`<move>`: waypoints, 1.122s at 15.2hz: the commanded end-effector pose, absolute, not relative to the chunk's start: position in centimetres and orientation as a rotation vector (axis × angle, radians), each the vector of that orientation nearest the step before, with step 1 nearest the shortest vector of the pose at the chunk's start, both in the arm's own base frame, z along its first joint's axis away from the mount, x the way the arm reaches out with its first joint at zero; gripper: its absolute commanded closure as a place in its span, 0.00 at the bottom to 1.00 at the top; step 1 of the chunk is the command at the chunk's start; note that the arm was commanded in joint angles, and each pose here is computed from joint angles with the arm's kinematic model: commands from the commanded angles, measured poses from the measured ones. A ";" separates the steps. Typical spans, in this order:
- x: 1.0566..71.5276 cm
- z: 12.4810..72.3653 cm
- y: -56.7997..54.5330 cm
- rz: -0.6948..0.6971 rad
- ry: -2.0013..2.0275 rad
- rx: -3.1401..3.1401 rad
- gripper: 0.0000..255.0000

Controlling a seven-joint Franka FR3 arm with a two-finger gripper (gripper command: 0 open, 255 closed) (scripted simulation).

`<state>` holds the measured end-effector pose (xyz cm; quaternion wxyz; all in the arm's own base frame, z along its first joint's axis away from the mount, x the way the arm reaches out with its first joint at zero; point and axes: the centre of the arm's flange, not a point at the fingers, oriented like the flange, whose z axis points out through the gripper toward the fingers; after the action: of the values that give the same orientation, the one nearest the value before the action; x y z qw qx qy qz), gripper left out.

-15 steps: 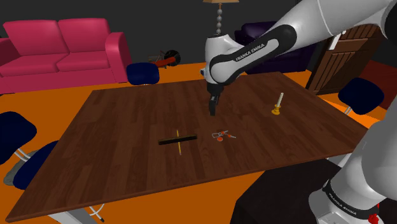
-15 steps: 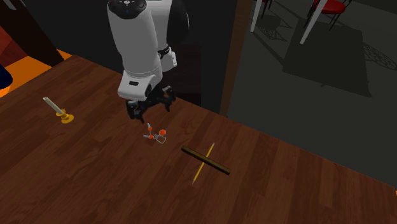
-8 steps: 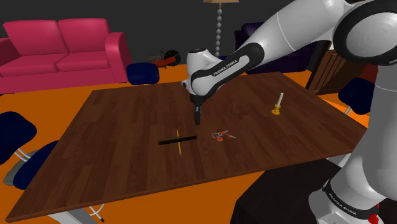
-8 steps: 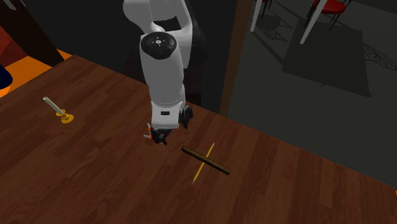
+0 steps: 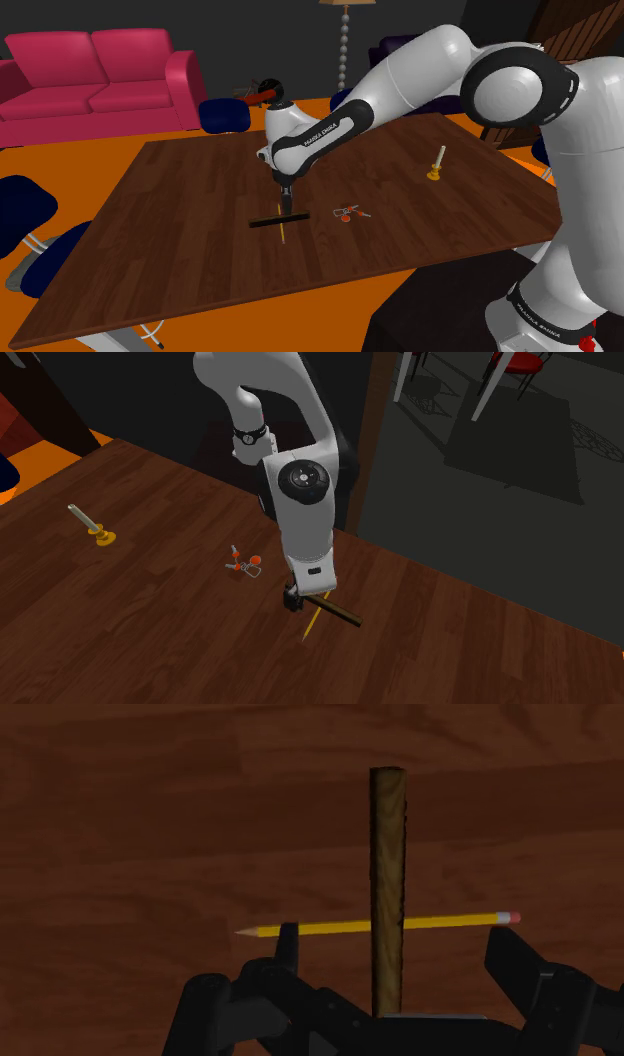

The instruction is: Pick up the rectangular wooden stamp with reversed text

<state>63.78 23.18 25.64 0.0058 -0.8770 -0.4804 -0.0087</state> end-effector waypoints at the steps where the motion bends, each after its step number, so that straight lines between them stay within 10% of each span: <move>1: 64.3 24.0 25.0 -0.029 -1.573 -2.696 0.00; 12: 64.6 19.3 26.0 -0.030 -1.605 -2.672 0.00; 13: 64.6 19.3 26.0 -0.030 -1.605 -2.672 1.00; 17: 64.6 19.3 26.0 -0.030 -1.605 -2.672 1.00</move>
<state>64.59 26.01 19.46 0.0121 -0.8570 -0.5150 -0.0102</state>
